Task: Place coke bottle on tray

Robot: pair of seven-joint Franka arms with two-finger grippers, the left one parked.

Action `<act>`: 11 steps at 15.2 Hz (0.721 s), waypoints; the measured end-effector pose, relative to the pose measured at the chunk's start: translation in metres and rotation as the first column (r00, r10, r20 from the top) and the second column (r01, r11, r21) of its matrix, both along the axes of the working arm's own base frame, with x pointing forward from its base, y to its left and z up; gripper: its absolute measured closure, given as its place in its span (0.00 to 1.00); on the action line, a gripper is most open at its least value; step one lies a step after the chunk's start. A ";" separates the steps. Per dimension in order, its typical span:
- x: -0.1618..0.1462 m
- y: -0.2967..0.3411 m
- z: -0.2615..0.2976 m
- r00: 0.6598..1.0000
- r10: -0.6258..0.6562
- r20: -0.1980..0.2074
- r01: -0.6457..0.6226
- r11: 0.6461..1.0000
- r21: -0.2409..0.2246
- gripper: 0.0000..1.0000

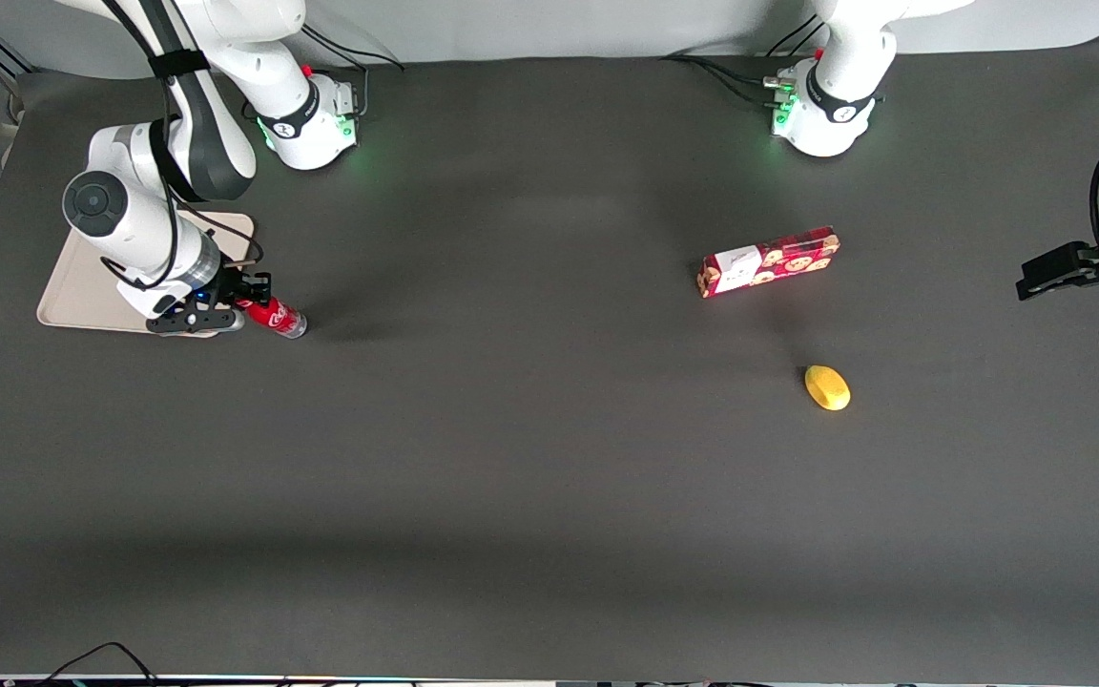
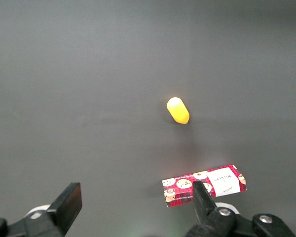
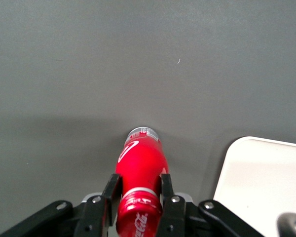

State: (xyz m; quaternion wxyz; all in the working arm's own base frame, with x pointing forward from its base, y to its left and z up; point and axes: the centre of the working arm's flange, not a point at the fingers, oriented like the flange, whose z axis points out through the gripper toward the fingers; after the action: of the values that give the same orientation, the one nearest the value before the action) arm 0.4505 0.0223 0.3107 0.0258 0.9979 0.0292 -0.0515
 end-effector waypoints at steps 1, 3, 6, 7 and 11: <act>0.000 0.000 0.000 1.000 0.004 0.000 -0.004 1.000 -0.004 0.63; -0.001 0.000 0.000 1.000 0.010 0.000 -0.010 1.000 -0.009 0.63; -0.001 0.000 -0.001 1.000 0.012 -0.001 -0.012 1.000 -0.011 0.63; -0.001 0.000 -0.001 1.000 0.015 -0.001 -0.015 1.000 -0.014 0.62; 0.000 -0.001 0.005 1.000 0.019 0.012 -0.019 1.000 -0.018 0.28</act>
State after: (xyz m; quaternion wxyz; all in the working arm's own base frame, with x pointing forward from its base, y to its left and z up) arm 0.4501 0.0218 0.3158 0.0352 0.9976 0.0382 -0.0456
